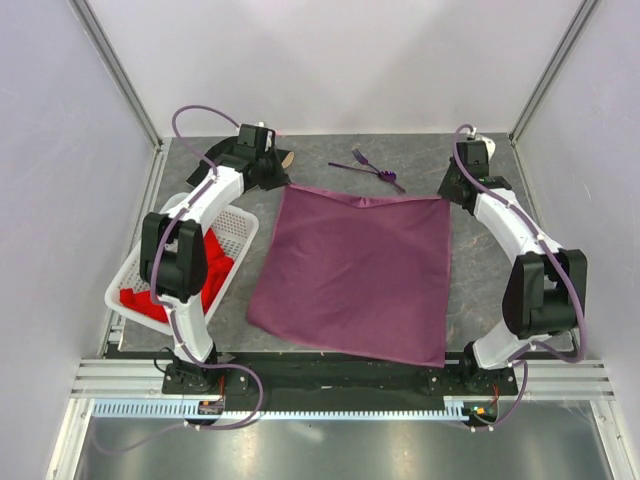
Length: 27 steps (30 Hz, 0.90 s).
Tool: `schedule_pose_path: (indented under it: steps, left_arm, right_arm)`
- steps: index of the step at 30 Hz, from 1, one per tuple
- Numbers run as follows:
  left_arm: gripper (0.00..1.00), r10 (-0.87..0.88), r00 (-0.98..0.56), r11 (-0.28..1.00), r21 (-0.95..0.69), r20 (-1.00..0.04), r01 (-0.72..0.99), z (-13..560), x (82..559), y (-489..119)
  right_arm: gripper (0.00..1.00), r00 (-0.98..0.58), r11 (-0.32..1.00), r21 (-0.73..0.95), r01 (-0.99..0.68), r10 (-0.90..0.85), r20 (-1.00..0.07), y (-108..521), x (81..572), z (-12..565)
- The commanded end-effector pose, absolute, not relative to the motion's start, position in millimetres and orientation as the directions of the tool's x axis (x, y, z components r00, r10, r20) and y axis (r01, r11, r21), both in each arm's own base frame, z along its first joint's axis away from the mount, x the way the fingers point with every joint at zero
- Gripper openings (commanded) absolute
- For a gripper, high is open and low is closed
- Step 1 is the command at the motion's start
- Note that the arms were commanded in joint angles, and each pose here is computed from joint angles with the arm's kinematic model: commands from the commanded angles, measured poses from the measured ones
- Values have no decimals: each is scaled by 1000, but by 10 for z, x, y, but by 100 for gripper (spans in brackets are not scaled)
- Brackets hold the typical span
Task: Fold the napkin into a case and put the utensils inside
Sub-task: Fold and flatten the napkin at the center of the board.
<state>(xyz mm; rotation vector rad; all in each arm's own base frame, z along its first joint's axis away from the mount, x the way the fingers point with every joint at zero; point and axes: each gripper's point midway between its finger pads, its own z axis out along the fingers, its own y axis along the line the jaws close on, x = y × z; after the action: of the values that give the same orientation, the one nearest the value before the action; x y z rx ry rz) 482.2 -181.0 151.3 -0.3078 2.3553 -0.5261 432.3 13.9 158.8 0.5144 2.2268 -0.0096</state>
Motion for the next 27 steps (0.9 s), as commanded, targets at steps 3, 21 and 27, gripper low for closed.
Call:
schedule_pose_path:
  steps: [3,21,27]
  left_arm:
    - [2,-395,-676,824,-565,-622,39,1900,5024,-2015]
    - [2,-382,-802,833,-546,-460,-84,1892,4025,-1600]
    - [2,-327,-856,826,-561,-400,-54,1743,3276,-1591]
  right_arm:
    - [0,-508,934,226,276,342,-791,246,4663,1714]
    - [0,-624,908,170,383,389,-678,28,3788,1643]
    - [0,-667,878,241,415,473,-575,164,3047,1432]
